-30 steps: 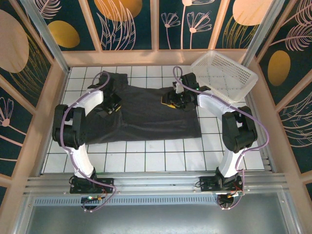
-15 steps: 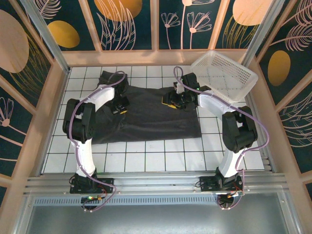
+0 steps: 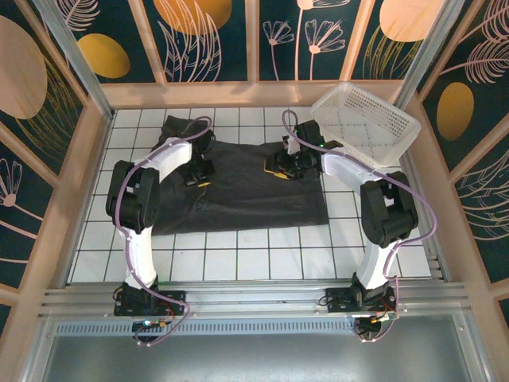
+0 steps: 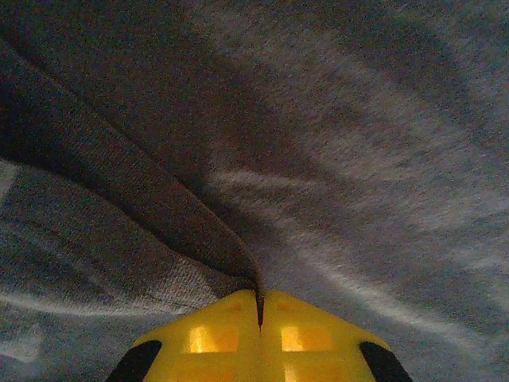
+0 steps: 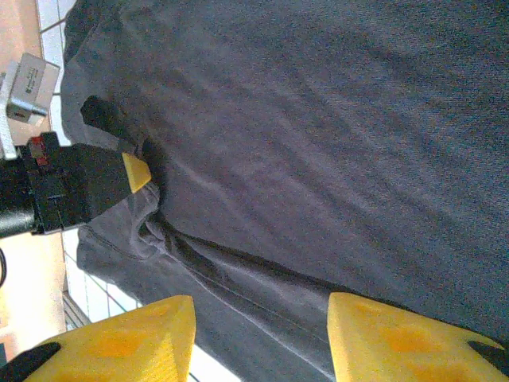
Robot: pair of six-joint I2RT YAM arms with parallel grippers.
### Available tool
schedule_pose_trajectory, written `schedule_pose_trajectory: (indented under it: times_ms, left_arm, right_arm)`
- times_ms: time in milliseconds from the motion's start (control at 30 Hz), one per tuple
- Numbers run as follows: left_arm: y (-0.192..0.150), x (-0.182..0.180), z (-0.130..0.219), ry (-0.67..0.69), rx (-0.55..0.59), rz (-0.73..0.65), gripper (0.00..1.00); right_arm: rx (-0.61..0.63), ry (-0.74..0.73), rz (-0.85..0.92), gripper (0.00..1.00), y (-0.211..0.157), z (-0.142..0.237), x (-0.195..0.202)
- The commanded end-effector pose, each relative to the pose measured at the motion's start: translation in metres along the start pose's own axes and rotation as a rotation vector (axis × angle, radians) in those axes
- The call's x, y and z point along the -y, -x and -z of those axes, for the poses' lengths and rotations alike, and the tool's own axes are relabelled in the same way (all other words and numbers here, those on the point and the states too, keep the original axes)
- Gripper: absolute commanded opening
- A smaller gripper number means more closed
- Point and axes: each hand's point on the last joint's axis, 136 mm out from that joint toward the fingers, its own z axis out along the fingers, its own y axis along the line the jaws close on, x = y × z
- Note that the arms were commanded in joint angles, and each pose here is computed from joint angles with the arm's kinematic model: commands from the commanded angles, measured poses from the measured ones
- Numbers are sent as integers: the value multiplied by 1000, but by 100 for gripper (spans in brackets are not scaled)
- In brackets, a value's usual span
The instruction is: Fold and stack the t-shirts
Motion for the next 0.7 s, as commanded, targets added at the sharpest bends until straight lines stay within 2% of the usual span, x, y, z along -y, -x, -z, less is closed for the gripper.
schedule_pose_trajectory:
  times_ms: [0,33,67,200,267,367,533,667]
  left_arm:
    - [9,20,1,-72,14,-45,18]
    - [9,21,2,-73,15,-50,36]
    - [11,17,4,-51,29,-44,48]
    - [27,4,41,-4,160,-1,55]
    - [32,-6,66,1,227,46,53]
    - [30,-37,79,-30,242,166,46]
    - [17,-84,55,-93,160,326,27]
    - [13,-111,30,-82,127,406,21]
  right_arm:
    - [-5,-21,-15,48,-2,0,8]
    - [-2,-27,-13,48,-2,0,10]
    - [1,-32,-12,48,-4,0,12]
    - [26,-62,-5,48,-13,3,25]
    - [44,-83,4,47,-21,7,32]
    - [57,-138,8,46,-34,15,47]
    - [45,-247,-11,41,-56,18,79]
    - [26,-357,-63,35,-69,18,109]
